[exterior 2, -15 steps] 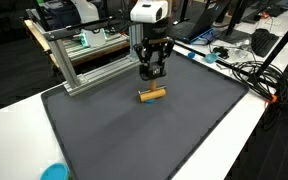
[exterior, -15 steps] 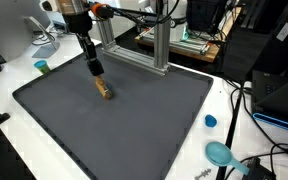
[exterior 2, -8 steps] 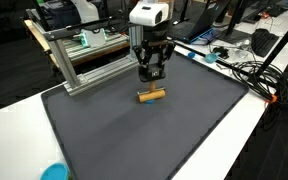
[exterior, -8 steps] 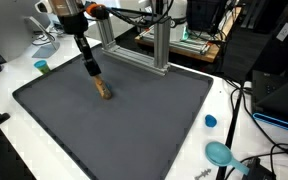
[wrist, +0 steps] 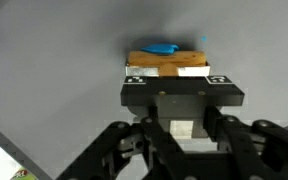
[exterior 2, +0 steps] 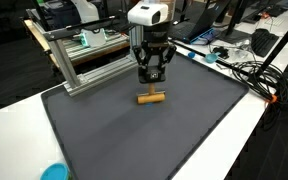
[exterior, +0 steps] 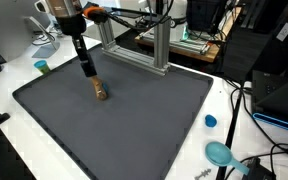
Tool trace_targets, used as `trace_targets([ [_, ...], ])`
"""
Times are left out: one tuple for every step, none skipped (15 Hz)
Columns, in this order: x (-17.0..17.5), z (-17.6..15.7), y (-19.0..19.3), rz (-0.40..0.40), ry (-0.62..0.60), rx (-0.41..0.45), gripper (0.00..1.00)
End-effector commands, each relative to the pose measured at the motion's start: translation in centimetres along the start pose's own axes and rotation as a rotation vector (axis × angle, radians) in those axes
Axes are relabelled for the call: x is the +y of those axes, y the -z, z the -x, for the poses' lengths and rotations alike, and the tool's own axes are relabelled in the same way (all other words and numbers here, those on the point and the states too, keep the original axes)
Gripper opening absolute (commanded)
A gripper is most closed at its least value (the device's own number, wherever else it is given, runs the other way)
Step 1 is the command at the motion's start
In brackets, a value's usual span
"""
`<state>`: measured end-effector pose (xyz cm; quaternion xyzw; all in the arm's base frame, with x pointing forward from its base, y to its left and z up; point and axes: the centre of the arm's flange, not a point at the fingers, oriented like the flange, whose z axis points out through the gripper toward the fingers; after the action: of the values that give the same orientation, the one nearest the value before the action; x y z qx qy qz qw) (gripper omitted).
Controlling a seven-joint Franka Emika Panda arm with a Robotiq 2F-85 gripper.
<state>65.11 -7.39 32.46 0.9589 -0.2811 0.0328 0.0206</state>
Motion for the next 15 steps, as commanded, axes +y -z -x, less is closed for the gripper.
trace_targets([
  [1.1,-1.2,-2.5,0.058,-0.031,0.031,0.21],
  [1.1,-1.0,-2.2,0.051,-0.015,-0.003,0.21],
  [1.1,-0.7,-1.9,0.041,0.009,-0.031,0.21],
  [1.0,-0.1,-1.3,0.021,0.044,-0.049,0.21],
  [1.1,0.3,-0.3,-0.012,0.066,-0.028,0.21],
  [1.1,0.6,0.5,-0.038,0.086,-0.012,0.21],
  [1.2,1.1,1.7,-0.061,0.111,0.008,0.21],
  [1.3,1.7,2.6,-0.081,0.141,0.022,0.21],
  [1.4,2.1,3.2,-0.095,0.176,0.024,0.21],
  [1.3,2.6,3.9,-0.104,0.211,0.032,0.21],
  [1.2,3.0,4.6,-0.121,0.229,0.049,0.21],
  [1.1,3.2,5.3,-0.138,0.248,0.064,0.21],
  [0.7,3.5,5.7,-0.147,0.267,0.072,0.21],
  [0.4,3.8,6.0,-0.153,0.286,0.072,0.21],
  [0.3,4.1,6.2,-0.162,0.301,0.070,0.21],
])
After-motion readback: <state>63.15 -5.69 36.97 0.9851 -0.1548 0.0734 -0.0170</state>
